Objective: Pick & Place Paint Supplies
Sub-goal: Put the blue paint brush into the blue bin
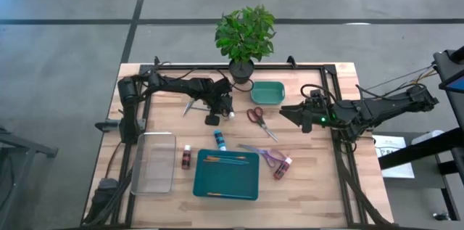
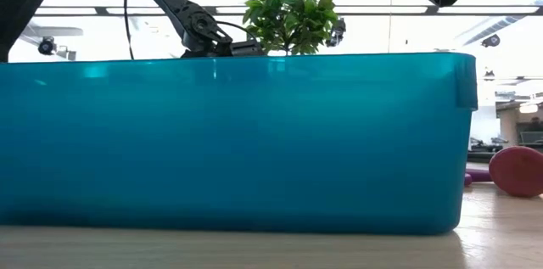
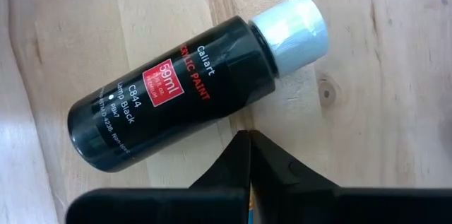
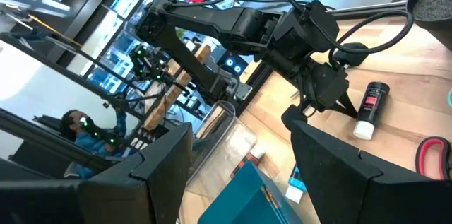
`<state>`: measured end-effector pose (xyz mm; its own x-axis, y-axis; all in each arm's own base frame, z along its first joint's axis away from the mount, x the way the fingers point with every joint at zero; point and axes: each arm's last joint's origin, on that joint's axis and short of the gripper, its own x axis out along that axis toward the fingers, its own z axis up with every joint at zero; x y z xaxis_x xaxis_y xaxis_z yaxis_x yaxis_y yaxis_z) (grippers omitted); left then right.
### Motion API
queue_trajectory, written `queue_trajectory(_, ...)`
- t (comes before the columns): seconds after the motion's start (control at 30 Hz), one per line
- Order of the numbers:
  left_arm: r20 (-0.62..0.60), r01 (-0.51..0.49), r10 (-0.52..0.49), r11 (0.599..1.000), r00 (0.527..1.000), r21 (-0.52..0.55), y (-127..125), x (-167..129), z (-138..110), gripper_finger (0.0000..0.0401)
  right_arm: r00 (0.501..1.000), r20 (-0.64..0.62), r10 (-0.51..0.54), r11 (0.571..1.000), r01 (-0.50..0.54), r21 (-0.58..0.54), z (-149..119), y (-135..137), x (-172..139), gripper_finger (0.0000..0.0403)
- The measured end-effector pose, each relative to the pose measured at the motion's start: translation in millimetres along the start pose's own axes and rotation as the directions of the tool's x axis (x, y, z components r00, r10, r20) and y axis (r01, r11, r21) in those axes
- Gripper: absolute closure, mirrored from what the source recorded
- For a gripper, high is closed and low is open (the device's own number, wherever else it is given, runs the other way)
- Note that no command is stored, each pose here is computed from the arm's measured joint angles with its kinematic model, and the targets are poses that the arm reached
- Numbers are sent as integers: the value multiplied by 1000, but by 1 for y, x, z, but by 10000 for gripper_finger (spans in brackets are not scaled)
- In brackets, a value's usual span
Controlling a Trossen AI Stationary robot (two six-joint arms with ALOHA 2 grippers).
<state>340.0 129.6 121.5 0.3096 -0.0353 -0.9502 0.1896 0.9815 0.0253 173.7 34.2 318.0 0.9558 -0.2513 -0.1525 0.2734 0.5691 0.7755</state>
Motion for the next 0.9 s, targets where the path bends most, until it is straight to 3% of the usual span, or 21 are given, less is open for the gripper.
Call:
queue_trajectory(0.47,85,-3,3,1000,996,-10,-2,-39,16,400,1000,0,1,1000,-1,-13,0,0,0,165)
queue_trajectory(0.7,199,6,5,999,980,-54,-4,-69,30,401,1000,-5,5,1000,-5,-27,0,0,0,165)
queue_trajectory(0.9,317,38,-24,999,948,-37,-17,-100,57,401,1000,-7,7,999,-7,-49,0,0,0,165)
